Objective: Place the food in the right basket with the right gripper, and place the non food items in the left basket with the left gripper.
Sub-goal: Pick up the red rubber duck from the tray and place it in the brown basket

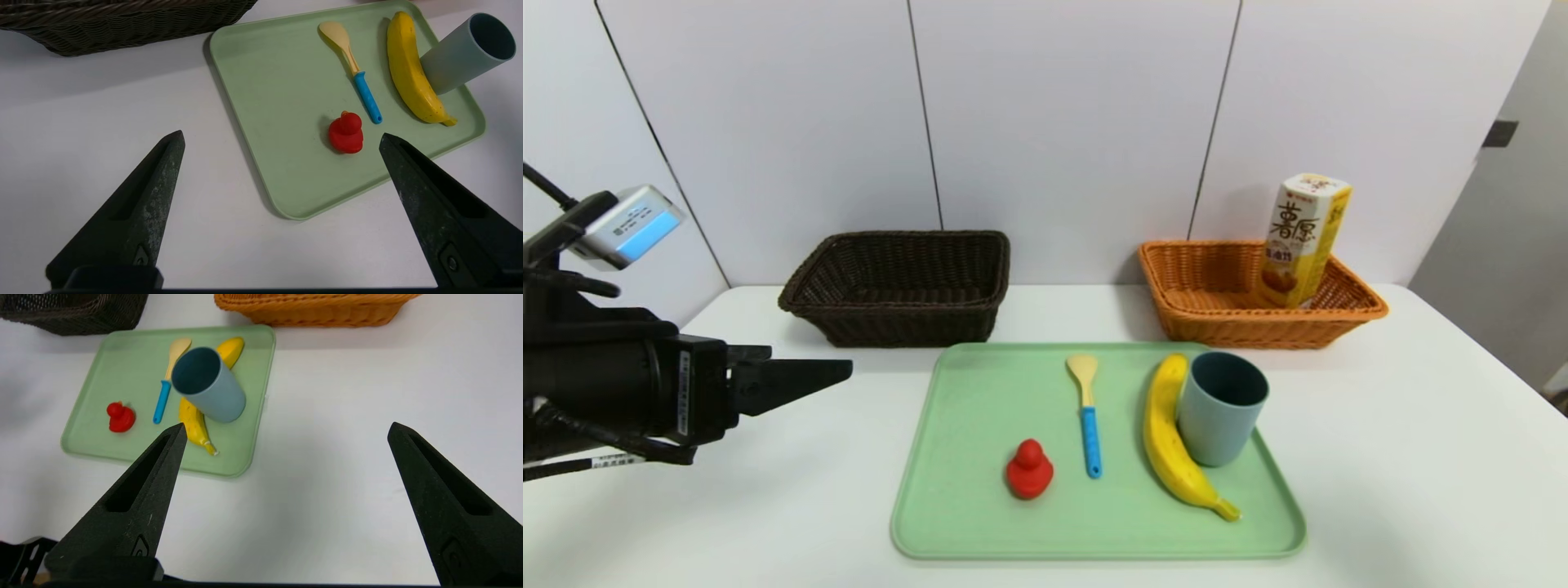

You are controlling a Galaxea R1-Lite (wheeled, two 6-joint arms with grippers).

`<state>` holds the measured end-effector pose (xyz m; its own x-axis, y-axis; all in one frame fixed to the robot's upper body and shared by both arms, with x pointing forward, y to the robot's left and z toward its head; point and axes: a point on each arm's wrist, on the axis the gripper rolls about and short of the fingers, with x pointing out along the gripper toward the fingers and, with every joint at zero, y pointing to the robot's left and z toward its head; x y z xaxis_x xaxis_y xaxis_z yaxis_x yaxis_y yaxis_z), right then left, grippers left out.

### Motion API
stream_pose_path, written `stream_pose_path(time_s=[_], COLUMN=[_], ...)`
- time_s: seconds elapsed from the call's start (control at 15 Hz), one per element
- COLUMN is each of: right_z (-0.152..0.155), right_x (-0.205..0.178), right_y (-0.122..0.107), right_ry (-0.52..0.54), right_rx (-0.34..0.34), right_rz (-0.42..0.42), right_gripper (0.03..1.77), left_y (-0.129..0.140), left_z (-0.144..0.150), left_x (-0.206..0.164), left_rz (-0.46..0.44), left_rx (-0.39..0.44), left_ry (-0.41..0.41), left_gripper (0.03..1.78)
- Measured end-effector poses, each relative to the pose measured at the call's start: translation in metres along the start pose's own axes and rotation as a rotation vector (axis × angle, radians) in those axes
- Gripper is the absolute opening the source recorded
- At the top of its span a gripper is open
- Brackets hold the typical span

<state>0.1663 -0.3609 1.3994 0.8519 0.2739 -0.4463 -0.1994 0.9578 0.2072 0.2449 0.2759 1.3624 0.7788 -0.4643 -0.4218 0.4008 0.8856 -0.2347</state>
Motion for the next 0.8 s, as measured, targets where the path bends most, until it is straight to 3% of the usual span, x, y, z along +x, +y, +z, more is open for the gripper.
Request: stream_pose_path(time_s=[0.27, 0.53, 0.8], right_z=[-0.001, 0.022, 0.052], right_x=[0.004, 0.022, 0.049], right_y=[0.005, -0.005, -0.022], right_ry=[0.015, -0.051, -0.041], right_rx=[-0.081, -0.164, -0.169], right_rz=[0.070, 0.104, 0.131], right_gripper=[1.69, 1.69, 1.69], left_y=[-0.006, -0.011, -0.012], left_z=[0.001, 0.001, 0.000], left_x=[0.010, 0.013, 0.013], left_rz=[-0.029, -0.053, -0.058], left_rx=[0.015, 0.026, 0.023], left_ry=[0.030, 0.040, 0.042], left_gripper=[1.69, 1.69, 1.69])
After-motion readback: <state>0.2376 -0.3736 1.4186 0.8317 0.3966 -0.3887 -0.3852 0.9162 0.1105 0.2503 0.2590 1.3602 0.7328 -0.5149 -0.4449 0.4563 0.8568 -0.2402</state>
